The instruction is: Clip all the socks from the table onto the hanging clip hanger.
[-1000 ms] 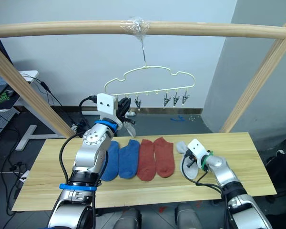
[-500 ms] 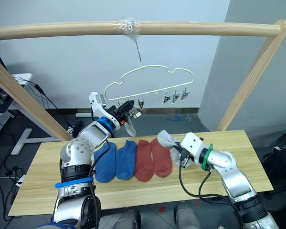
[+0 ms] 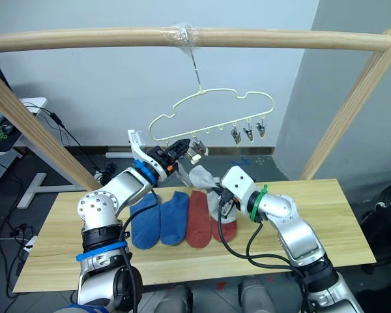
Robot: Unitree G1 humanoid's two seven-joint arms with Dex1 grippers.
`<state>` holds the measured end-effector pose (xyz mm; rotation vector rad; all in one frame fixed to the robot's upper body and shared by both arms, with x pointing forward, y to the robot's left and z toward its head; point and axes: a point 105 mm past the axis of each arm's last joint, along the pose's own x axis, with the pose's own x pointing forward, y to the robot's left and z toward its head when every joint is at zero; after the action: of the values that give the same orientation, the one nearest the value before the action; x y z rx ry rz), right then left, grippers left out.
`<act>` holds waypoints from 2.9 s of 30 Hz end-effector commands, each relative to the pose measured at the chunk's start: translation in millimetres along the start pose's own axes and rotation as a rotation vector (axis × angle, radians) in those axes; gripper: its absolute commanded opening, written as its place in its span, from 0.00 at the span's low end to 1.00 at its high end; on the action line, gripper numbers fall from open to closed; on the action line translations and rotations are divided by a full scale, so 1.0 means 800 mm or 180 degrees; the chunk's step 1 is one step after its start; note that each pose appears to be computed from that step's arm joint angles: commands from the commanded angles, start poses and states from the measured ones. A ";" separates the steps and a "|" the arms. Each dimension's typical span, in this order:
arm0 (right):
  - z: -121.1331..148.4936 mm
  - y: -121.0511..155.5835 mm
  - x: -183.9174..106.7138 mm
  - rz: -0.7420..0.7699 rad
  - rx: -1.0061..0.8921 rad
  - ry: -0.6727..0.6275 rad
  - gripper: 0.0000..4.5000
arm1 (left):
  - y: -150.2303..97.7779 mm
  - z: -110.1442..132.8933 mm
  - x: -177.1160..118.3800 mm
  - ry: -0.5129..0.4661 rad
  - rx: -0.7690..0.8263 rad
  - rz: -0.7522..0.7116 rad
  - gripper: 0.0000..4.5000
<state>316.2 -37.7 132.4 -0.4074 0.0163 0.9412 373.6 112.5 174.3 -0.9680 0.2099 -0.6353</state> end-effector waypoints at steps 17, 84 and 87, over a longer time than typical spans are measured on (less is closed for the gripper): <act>0.026 -0.013 -0.010 -0.0115 -0.0067 -0.0183 0.01 | -0.017 0.006 -0.004 0.0007 0.0050 -0.0204 0.00; 0.013 -0.027 -0.051 0.0072 0.0263 0.0030 1.00 | -0.026 -0.044 -0.026 -0.0173 0.3519 0.0053 0.75; 0.029 -0.026 -0.061 0.0116 0.0206 -0.0107 1.00 | -0.017 -0.048 -0.012 -0.0279 0.3583 0.0180 0.53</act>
<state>306.1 -78.8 151.0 -0.3246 0.0998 0.9633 341.5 86.4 156.3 0.0624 -0.1489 -0.5601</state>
